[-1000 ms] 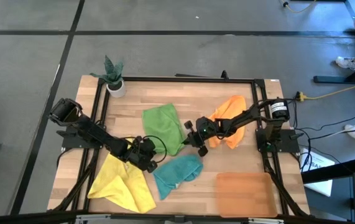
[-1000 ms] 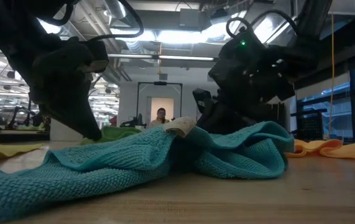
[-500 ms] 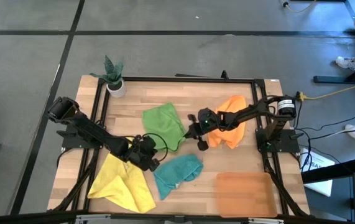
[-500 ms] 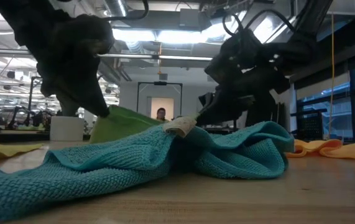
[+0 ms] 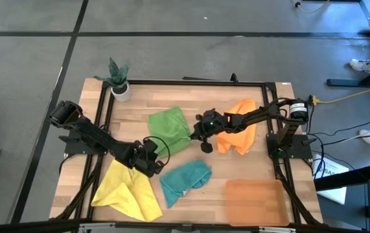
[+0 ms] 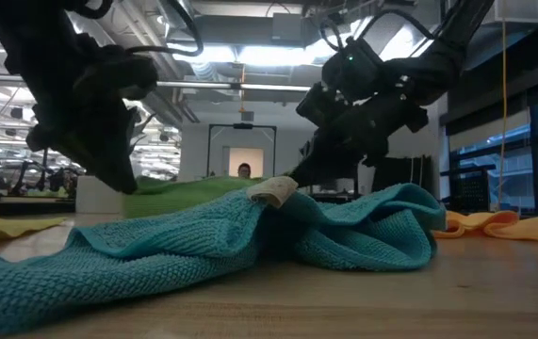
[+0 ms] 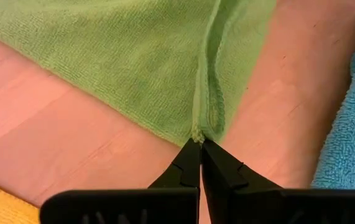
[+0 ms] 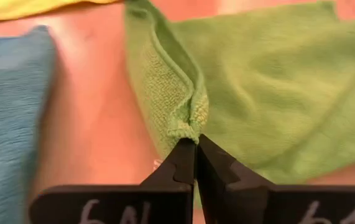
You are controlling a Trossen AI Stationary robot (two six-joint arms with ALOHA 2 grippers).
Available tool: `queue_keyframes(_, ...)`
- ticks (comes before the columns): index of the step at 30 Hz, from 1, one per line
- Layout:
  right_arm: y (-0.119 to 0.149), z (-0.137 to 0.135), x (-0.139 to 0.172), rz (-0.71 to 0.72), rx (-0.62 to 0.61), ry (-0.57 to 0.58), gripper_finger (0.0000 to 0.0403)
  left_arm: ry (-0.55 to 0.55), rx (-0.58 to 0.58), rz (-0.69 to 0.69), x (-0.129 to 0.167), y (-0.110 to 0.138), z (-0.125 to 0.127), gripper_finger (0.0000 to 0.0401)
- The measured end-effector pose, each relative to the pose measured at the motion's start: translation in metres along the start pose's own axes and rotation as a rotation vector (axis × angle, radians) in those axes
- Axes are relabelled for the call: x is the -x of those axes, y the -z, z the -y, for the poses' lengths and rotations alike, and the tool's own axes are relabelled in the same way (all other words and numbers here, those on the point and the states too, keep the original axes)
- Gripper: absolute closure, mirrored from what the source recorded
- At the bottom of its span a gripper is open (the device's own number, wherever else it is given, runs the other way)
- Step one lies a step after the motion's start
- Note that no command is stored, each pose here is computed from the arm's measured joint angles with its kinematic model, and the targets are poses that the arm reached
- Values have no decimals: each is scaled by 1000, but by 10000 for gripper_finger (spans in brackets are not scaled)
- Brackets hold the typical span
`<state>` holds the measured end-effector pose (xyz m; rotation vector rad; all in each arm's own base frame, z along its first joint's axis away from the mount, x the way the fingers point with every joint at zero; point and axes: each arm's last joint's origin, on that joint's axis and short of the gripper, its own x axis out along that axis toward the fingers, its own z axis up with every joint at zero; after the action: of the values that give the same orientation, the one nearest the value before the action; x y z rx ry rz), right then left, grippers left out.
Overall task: Roll microfiber towels into tight, uniform cylinder then place into a basket
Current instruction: Roll the green microfiber towel
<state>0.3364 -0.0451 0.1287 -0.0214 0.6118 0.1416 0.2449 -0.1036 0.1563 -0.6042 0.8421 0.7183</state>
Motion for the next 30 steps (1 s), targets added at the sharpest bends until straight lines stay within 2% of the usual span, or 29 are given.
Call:
queue_keyframes(6,1,1,0,-27,0,31,395,-34,9,23,-5,-4,-3,401)
queue_keyframes(14,3,3,-1,-48,1,92,395,-96,17,-13,-22,-4,-6,401)
queue_keyframes(30,15,4,-12,-81,1,90,395,-100,20,-21,-23,-5,-7,401)
